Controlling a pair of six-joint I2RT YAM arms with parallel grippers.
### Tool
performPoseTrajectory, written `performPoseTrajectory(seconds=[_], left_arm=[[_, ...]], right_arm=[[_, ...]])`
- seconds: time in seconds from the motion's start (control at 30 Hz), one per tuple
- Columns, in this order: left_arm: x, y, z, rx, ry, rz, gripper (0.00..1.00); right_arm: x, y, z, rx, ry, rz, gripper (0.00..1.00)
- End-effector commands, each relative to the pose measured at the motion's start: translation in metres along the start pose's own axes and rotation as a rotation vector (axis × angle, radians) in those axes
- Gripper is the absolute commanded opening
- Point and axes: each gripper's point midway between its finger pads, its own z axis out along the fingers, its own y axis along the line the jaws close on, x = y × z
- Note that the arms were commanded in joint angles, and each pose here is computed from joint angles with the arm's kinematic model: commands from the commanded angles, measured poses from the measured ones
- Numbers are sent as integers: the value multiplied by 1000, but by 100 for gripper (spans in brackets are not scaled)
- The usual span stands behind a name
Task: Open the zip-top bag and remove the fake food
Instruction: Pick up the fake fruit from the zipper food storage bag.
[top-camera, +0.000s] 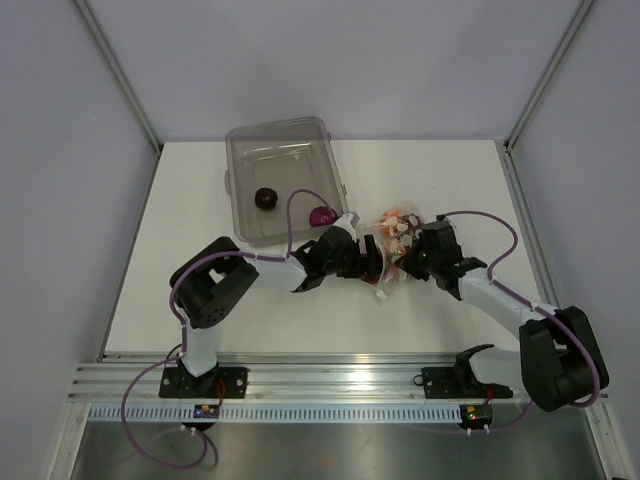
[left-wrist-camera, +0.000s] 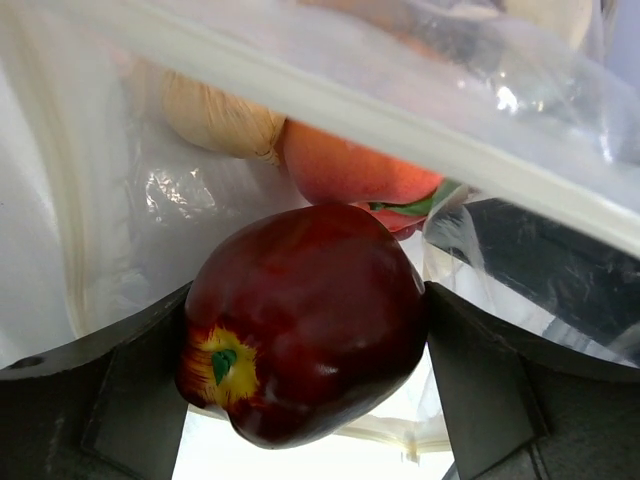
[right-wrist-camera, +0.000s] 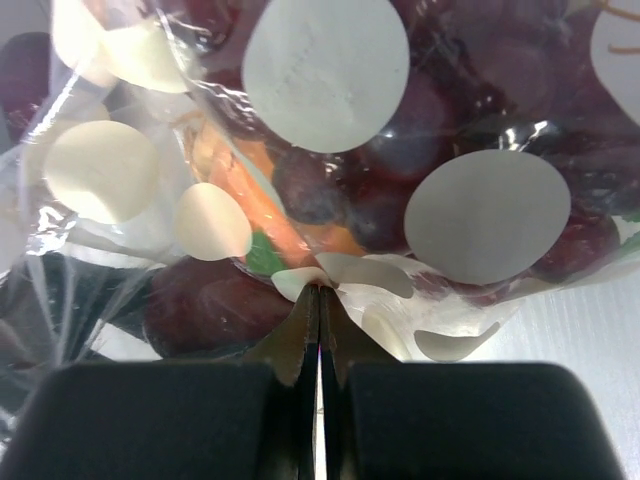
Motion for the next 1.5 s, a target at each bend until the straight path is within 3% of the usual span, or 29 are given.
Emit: performPoseTrajectory(seconds=[0.0, 0.17, 0.5, 1.03, 1.47], left_arm=[[-14, -8, -8, 8, -63, 26, 81], [-21, -15, -16, 22, -83, 37, 74], [-39, -28, -41, 32, -140, 64, 72], [-76, -16, -91, -82, -289, 79, 70], [-130, 12, -130, -69, -396, -46, 70]], right_arm=[[-13, 11, -7, -41, -53, 2, 0], [-15, 6, -9, -25, -75, 14, 0], [-15, -1, -10, -6, -94, 36, 0], [-18, -3, -13, 1, -117, 34, 0], [-19, 0, -19, -19, -124, 29, 0]])
